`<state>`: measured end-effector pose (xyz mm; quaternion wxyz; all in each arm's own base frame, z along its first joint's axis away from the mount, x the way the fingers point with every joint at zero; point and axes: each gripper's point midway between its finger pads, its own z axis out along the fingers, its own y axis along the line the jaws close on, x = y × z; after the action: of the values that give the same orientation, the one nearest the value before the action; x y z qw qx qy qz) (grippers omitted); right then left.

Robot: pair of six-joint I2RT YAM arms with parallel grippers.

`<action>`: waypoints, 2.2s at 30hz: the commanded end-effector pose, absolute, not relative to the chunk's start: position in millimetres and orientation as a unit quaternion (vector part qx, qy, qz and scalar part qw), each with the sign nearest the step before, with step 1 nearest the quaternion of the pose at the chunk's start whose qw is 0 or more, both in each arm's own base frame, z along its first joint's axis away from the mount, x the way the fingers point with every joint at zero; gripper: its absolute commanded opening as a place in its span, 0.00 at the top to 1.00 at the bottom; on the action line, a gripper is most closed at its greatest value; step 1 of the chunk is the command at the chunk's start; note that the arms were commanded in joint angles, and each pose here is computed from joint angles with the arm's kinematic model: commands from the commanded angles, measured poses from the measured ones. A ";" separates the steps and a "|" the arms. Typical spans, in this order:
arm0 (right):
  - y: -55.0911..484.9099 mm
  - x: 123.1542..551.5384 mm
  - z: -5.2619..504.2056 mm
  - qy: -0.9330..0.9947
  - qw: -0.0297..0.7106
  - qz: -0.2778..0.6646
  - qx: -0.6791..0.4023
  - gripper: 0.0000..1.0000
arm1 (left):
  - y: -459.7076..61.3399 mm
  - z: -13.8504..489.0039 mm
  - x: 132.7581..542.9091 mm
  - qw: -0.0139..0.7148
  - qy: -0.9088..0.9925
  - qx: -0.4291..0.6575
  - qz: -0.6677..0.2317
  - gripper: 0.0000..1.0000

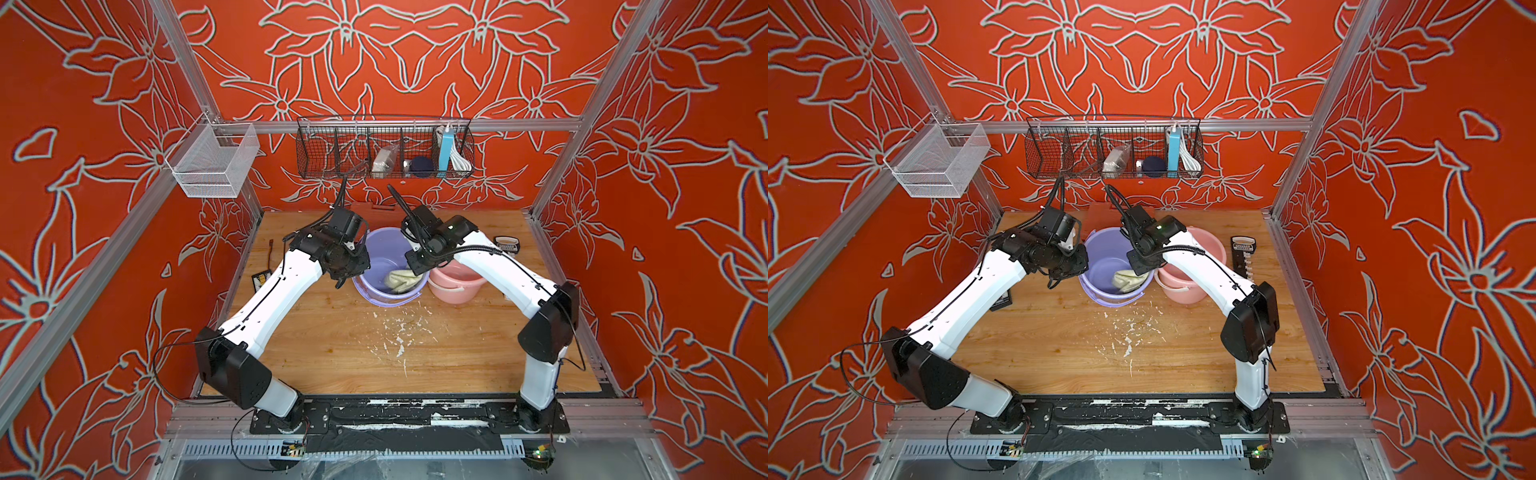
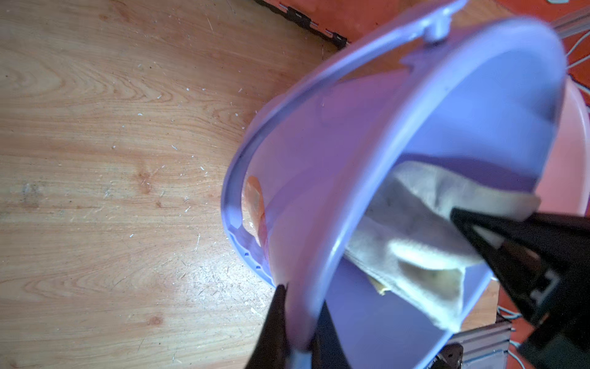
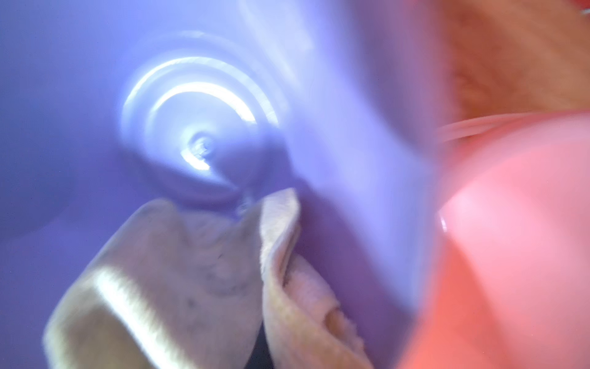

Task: Wipe the inside of the bucket with a cloth
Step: Wipe the dirt from the inside of the bucket.

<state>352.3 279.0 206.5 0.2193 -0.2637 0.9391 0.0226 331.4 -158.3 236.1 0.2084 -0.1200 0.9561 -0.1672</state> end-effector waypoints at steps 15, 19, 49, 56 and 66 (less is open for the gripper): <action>402.7 406.7 237.8 0.895 0.287 0.193 -0.281 1.00 | -185.2 257.0 286.9 0.168 0.939 -0.079 -0.288 1.00; 421.0 404.5 247.9 0.881 0.295 0.253 -0.270 1.00 | -180.3 258.3 282.6 0.173 0.941 -0.079 -0.280 1.00; 340.9 321.9 193.3 0.923 0.179 0.081 -0.332 1.00 | -119.8 251.3 319.5 0.243 0.945 -0.143 -0.164 1.00; 422.1 293.9 238.0 0.866 0.186 0.340 -0.316 1.00 | -123.9 254.3 314.9 0.241 0.943 -0.140 -0.184 1.00; 444.5 340.6 253.8 0.856 0.257 0.307 -0.327 1.00 | -132.3 245.0 301.1 0.214 0.945 -0.132 -0.211 1.00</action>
<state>328.8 435.1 247.7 0.2345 -0.3203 0.8620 0.3152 302.9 -127.3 235.5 0.2061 -0.1391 0.9507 -0.1853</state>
